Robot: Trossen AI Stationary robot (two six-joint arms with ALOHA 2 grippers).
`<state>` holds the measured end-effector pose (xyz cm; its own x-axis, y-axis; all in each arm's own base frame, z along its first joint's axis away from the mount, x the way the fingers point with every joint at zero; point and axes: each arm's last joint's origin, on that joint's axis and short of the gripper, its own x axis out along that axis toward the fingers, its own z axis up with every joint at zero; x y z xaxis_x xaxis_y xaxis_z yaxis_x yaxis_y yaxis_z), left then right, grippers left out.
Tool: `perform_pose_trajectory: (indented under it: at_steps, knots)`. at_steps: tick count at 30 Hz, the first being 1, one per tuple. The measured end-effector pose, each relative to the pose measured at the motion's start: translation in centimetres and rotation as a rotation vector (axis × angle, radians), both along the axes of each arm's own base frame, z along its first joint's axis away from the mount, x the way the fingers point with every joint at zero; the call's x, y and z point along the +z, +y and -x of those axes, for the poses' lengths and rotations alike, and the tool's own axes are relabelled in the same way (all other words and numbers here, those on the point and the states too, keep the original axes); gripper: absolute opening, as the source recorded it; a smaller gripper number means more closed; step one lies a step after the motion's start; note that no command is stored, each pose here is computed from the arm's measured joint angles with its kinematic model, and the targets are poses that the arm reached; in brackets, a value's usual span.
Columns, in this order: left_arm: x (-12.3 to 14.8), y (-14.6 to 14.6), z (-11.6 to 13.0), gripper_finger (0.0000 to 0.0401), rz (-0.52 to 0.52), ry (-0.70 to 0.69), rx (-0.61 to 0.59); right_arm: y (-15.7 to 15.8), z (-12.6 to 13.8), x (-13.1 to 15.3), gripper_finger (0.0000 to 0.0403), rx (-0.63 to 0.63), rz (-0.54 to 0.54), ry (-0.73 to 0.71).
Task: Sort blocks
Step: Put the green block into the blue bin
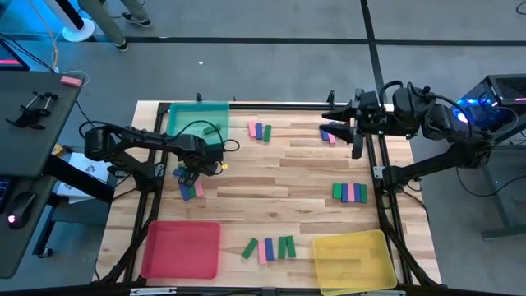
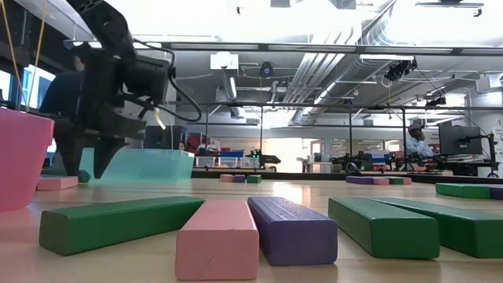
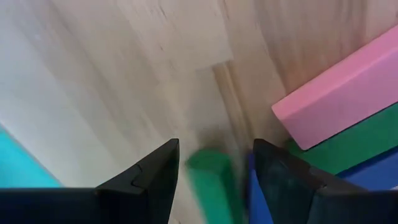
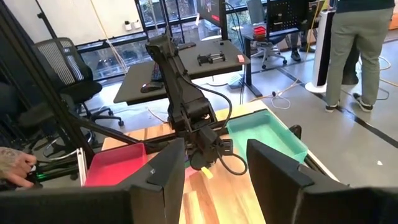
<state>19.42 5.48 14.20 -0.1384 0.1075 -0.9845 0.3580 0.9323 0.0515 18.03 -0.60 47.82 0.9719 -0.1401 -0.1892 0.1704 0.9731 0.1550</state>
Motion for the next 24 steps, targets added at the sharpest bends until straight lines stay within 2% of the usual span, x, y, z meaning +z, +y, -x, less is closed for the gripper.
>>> perform_pose_trajectory:
  at_steps: [6, 11, 15, 20, 24]
  knots:
    - [-0.3, 0.0, 0.0, 0.0192, -0.007, -0.021, 0.016, 0.0, 0.0, 0.0, 0.0151, 0.000, 0.000, -0.001]
    - [0.2, 0.5, -0.1, 0.0192, -0.041, -0.047, 0.150, 0.0, 0.0, 0.0, 0.0151, 0.000, 0.000, -0.001]
    - [1.8, 1.3, -0.1, 0.0192, -0.062, -0.114, 0.199, 0.0, 0.0, 0.0, 0.0151, 0.001, 0.005, 0.002]
    - [3.1, 2.1, 1.5, 0.0192, -0.046, -0.130, 0.115, 0.0, 0.0, -0.1, 0.0151, 0.001, 0.007, 0.007]
    - [2.2, 2.7, 2.8, 0.0192, 0.003, -0.122, 0.198, 0.0, 0.0, -0.1, 0.0151, 0.001, 0.005, 0.008]
